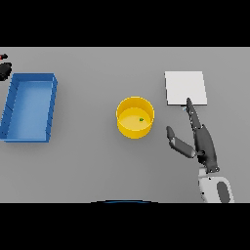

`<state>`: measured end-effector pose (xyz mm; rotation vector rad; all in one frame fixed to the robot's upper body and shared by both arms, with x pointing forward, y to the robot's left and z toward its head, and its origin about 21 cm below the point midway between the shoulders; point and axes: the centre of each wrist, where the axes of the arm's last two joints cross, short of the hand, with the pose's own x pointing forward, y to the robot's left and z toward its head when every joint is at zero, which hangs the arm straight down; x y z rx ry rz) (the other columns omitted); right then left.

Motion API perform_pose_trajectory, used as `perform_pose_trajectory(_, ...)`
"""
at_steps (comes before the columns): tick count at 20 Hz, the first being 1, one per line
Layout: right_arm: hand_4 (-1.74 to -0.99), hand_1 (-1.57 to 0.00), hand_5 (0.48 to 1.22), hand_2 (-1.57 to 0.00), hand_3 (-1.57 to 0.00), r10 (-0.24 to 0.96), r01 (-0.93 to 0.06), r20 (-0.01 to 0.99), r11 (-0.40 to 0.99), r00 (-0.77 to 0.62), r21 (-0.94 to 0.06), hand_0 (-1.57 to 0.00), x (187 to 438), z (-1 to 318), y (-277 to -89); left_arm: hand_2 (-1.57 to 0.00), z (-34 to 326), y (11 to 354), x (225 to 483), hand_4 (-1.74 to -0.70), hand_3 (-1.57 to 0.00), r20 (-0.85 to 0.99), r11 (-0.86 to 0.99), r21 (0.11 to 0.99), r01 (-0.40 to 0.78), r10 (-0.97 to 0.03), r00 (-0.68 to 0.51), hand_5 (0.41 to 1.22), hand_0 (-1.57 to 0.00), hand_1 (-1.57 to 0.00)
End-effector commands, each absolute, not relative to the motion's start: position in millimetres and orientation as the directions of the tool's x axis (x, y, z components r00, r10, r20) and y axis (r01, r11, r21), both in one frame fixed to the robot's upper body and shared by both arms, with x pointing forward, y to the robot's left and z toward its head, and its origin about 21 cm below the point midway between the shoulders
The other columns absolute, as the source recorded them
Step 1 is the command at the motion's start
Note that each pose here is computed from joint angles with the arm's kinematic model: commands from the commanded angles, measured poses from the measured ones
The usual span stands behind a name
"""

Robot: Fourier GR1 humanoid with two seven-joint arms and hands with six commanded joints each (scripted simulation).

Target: Pick up the red beaker and tilt it to pour out 1 green nut into yellow bowl. Pick up the yellow bowl and place it on the metallic measuring scale.

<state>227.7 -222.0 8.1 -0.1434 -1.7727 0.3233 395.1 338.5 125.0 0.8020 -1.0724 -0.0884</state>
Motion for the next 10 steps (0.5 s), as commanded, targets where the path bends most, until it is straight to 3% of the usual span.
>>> perform_pose_trajectory(1,-1.201,0.00,0.693,0.00,0.00,0.263,-0.080,0.935,0.954,-0.238,-0.288,0.00,226,8,-221.6,-1.57,119,334,390,-1.74,-1.39,0.743,0.721,0.623,-0.303,-0.424,0.517,1.221,-1.57,-1.57)
perform_pose_trajectory(3,-1.186,0.00,0.687,0.00,0.00,0.268,-0.076,0.939,0.954,-0.214,-0.290,0.00,229,8,-219.9,-1.57,107,333,380,-1.74,-1.38,0.734,0.731,0.617,-0.290,-0.403,0.546,1.221,-1.57,-1.57)
perform_pose_trajectory(7,-1.168,0.00,0.679,0.00,0.00,0.255,-0.082,0.944,0.957,-0.211,-0.277,0.00,231,8,-218.9,-1.57,94,330,364,-1.73,-1.37,0.715,0.769,0.599,-0.224,-0.387,0.582,0.955,-1.57,-1.57)
perform_pose_trajectory(8,-1.165,0.00,0.678,0.00,0.00,0.255,-0.083,0.943,0.957,-0.215,-0.278,0.00,230,8,-215.8,-1.57,96,330,361,-1.66,-1.41,0.701,0.776,0.604,-0.183,-0.408,0.585,0.888,-1.57,-1.57)
perform_pose_trajectory(10,-1.163,0.00,0.671,0.00,0.00,0.267,-0.077,0.941,0.955,-0.208,-0.288,0.00,231,6,-219.2,-1.49,103,327,352,-1.31,-1.24,0.691,0.783,0.615,-0.093,-0.478,0.543,0.774,-1.57,-1.54)
